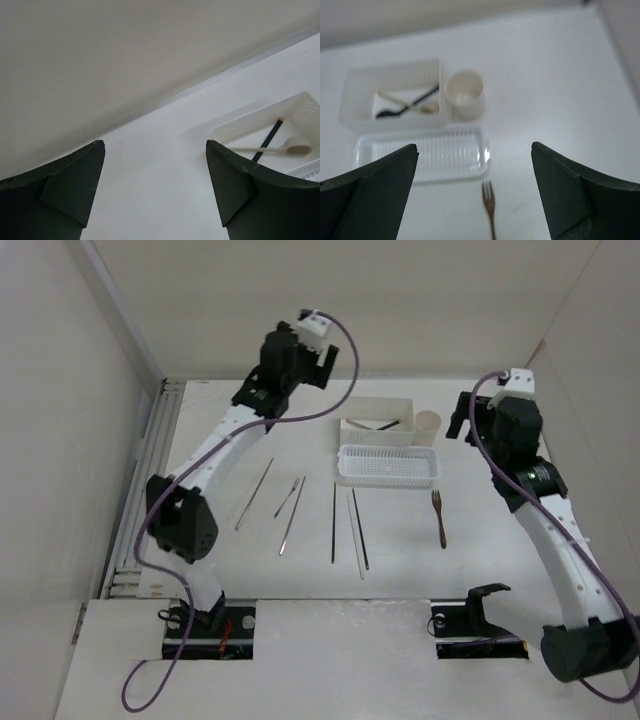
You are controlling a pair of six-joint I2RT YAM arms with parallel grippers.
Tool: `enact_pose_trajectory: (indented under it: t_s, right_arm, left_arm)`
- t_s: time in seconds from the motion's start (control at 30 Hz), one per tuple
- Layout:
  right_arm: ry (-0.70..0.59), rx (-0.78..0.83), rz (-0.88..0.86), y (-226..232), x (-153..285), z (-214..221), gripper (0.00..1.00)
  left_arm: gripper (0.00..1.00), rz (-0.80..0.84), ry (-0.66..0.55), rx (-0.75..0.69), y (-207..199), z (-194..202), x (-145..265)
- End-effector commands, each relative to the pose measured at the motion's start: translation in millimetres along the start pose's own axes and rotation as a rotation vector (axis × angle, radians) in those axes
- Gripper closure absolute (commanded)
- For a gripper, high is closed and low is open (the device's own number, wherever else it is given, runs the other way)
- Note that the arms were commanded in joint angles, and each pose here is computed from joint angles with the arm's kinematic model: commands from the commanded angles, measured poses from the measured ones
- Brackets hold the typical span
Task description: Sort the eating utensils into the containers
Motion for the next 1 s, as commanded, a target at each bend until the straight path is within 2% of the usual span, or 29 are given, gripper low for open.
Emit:
enact_pose_trajectory:
  t_s: [0.0,0.03,0.07,0.13,0.17,0.2,0.27,0.3,0.33,0.37,0.4,0.43,0.47,0.53,0.6,0.7,0.83,0.9,0.97]
  right_arm:
    - [0.485,-0.205,-0.024,35,-7,124,0.0]
    - [0.55,-0.224,-0.055,44,-5,148,0.0]
    - [0.581,-0.239,-0.072,50,-1,158,0.0]
    - [0.666,-0.29,-0.047,55,2,184,0.0]
    - [0.714,-0.296,-0.029,55,6,200,0.04]
    - [0.749,-0.305,-0.022,59,8,211,0.11]
    - [0.773,-0.299,0.013,56,9,225,0.26]
    - [0.8,-0.276,0.05,50,11,239,0.43]
    - [0.812,-0.272,0.053,50,10,242,0.49]
    - [0.831,-0.261,0.067,49,11,250,0.53]
    - [0.861,-0.245,0.068,51,13,256,0.55]
    - [0.902,-0.23,0.078,51,12,267,0.54]
    - [0.932,-0.22,0.086,51,14,273,0.51]
    - [0.966,-0.194,0.099,49,13,283,0.48]
    - [1.019,-0.158,0.118,47,15,297,0.45]
    - [1.043,-0.141,0.119,47,13,302,0.45]
    - [1.037,-0.134,0.098,49,11,301,0.45]
    - [1.05,-0.128,0.048,53,9,304,0.51]
    - [1.058,-0.118,0.033,54,7,304,0.62]
  left_arm:
    - [0.21,-0.212,0.094,0.219,54,38,44]
    - [0.21,-0.262,0.115,0.219,66,50,54]
    - [0.22,-0.294,0.201,0.212,72,91,65]
    - [0.24,-0.401,0.212,0.204,101,104,98]
    - [0.27,-0.432,0.279,0.202,108,137,112]
    - [0.28,-0.449,0.301,0.193,115,148,123]
    - [0.3,-0.491,0.266,0.209,135,150,143]
    - [0.3,-0.486,0.253,0.188,137,154,152]
    - [0.3,-0.483,0.26,0.169,136,158,158]
    - [0.3,-0.461,0.208,0.152,135,149,157]
    - [0.31,-0.451,0.206,0.14,132,159,161]
    - [0.31,-0.452,0.168,0.141,132,155,164]
    - [0.31,-0.455,0.067,0.134,133,134,169]
    - [0.31,-0.457,0.024,0.135,132,137,173]
    - [0.31,-0.459,-0.042,0.146,132,124,175]
    - [0.29,-0.46,-0.084,0.147,131,119,181]
    - [0.28,-0.488,-0.076,0.132,132,127,187]
    - [0.28,-0.498,-0.065,0.132,133,132,188]
    - [0.28,-0.508,-0.068,0.145,136,132,189]
Point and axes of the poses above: each gripper's point midway between its finger pads, its own x axis back along the fingers, its own y axis along the line the jaws close on, z = x × y, the point moved 2 cm from there along x, back along the fingers, and after that the axes turned 9 degrees about x, right-handed, at the moved point
